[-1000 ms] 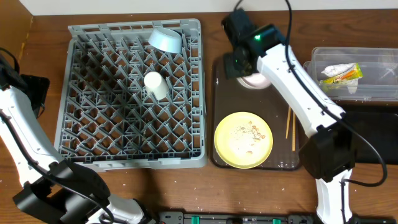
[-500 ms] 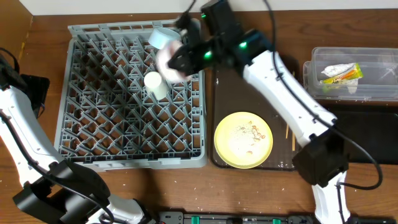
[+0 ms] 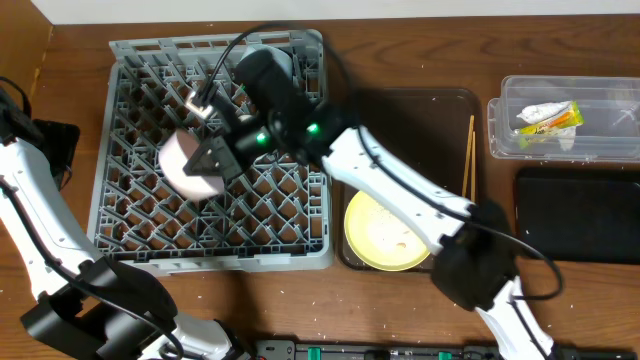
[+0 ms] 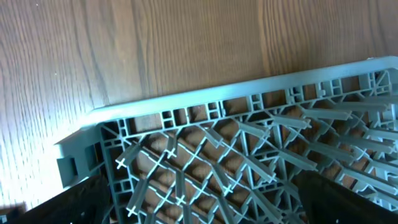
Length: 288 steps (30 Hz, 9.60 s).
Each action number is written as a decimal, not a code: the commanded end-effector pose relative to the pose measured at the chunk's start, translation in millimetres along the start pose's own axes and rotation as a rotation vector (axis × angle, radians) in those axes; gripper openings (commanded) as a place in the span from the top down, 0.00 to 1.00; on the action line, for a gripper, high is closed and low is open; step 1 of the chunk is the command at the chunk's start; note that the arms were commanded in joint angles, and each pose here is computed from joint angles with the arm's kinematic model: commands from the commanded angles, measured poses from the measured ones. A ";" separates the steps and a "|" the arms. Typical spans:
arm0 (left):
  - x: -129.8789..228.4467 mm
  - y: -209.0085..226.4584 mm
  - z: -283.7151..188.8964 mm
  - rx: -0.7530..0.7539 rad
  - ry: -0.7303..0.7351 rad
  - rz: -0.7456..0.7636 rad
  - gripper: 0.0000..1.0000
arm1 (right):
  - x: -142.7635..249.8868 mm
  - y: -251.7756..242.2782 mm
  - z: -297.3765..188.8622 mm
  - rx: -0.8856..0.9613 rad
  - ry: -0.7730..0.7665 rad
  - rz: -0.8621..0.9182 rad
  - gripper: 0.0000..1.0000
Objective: Sort waste into correct bins and load items into the dishwasher
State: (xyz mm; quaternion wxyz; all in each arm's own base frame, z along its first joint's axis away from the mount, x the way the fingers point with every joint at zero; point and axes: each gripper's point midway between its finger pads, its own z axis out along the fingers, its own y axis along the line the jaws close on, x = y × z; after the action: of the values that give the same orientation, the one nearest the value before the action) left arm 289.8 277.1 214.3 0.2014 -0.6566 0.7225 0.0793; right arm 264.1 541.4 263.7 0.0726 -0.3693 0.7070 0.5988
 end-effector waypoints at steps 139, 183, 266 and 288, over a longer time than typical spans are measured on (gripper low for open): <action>113.4 90.2 -26.0 -0.126 0.410 0.102 0.41 | 97.8 -91.4 -610.3 1.706 -0.598 0.626 0.01; 264.4 -26.0 20.0 0.103 0.488 0.727 0.92 | 97.8 -91.4 -610.3 1.706 -0.598 0.626 0.01; 119.0 -20.4 -81.9 0.351 0.016 0.353 0.04 | 243.7 -285.2 -385.8 1.339 -0.148 0.932 0.55; 119.0 -20.4 -81.9 0.351 0.016 0.353 0.04 | 272.1 -297.0 -375.8 1.335 -0.065 0.984 0.99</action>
State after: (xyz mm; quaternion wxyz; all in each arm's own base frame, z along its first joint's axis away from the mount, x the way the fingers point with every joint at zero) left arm 288.4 131.3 243.7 0.2892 -0.4693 0.8340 -0.0237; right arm 386.2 84.0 0.4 0.0532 0.1177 0.9911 0.0321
